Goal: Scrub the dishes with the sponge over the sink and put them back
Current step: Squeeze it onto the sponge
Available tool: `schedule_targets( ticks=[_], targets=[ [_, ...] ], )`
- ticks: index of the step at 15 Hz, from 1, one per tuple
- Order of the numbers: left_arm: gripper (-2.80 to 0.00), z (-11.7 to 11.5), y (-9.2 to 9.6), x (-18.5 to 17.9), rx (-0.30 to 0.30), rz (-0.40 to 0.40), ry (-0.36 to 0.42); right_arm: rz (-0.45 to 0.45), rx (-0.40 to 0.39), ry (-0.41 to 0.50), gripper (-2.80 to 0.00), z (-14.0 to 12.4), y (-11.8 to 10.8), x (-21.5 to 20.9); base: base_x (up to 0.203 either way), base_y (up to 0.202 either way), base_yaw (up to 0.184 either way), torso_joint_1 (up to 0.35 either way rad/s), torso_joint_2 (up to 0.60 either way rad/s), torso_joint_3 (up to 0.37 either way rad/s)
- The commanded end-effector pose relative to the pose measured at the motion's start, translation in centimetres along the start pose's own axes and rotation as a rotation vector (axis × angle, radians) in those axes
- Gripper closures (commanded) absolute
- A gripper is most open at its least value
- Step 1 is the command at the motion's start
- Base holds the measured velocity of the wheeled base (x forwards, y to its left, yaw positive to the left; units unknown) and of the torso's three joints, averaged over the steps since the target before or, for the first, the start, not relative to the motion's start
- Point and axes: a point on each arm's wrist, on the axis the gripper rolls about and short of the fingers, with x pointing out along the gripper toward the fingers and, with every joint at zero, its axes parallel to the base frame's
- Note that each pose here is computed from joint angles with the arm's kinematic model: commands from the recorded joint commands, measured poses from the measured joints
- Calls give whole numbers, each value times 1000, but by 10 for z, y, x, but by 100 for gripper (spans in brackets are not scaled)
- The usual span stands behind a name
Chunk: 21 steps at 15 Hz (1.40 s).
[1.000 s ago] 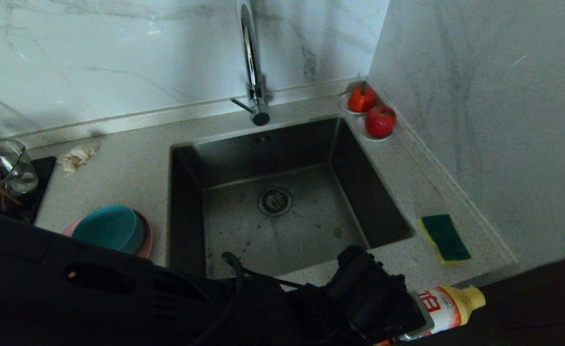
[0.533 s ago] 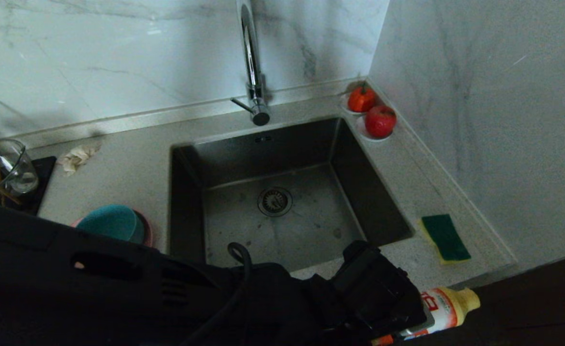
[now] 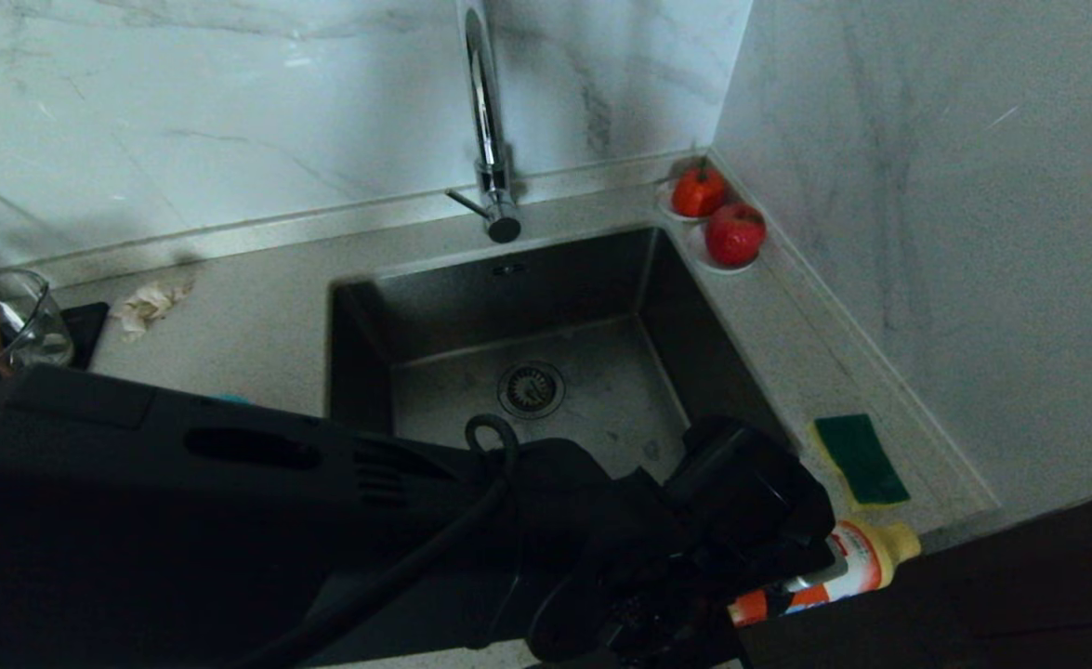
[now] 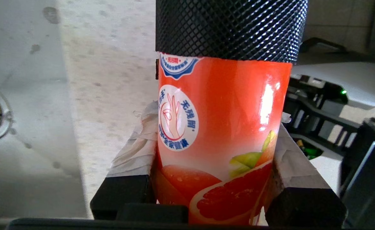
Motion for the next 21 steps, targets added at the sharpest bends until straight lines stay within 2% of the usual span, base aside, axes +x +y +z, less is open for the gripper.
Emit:
schedule_targets(
  ticks=[1, 5, 7, 15, 19, 21],
  targets=[
    [0, 2, 5, 1, 27, 8, -2, 0, 0, 2, 0, 0, 0, 0, 0, 0, 0, 0, 0, 0],
    [0, 8, 10, -9, 51, -21, 68, 0, 0, 2, 0, 0, 0, 0, 0, 0, 0, 0, 0, 0],
    [0, 11, 14, -4, 49, 2, 101, 0, 0, 2, 0, 0, 0, 0, 0, 0, 0, 0, 0, 0],
    [0, 26, 22, 3, 51, 39, 134, 0, 0, 2, 0, 0, 0, 0, 0, 0, 0, 0, 0, 0],
    [0, 25, 27, 13, 31, 60, 124, 0, 0, 2, 0, 0, 0, 0, 0, 0, 0, 0, 0, 0],
    [0, 28, 29, 20, 3, 110, 99, 0, 0, 2, 0, 0, 0, 0, 0, 0, 0, 0, 0, 0]
  ],
)
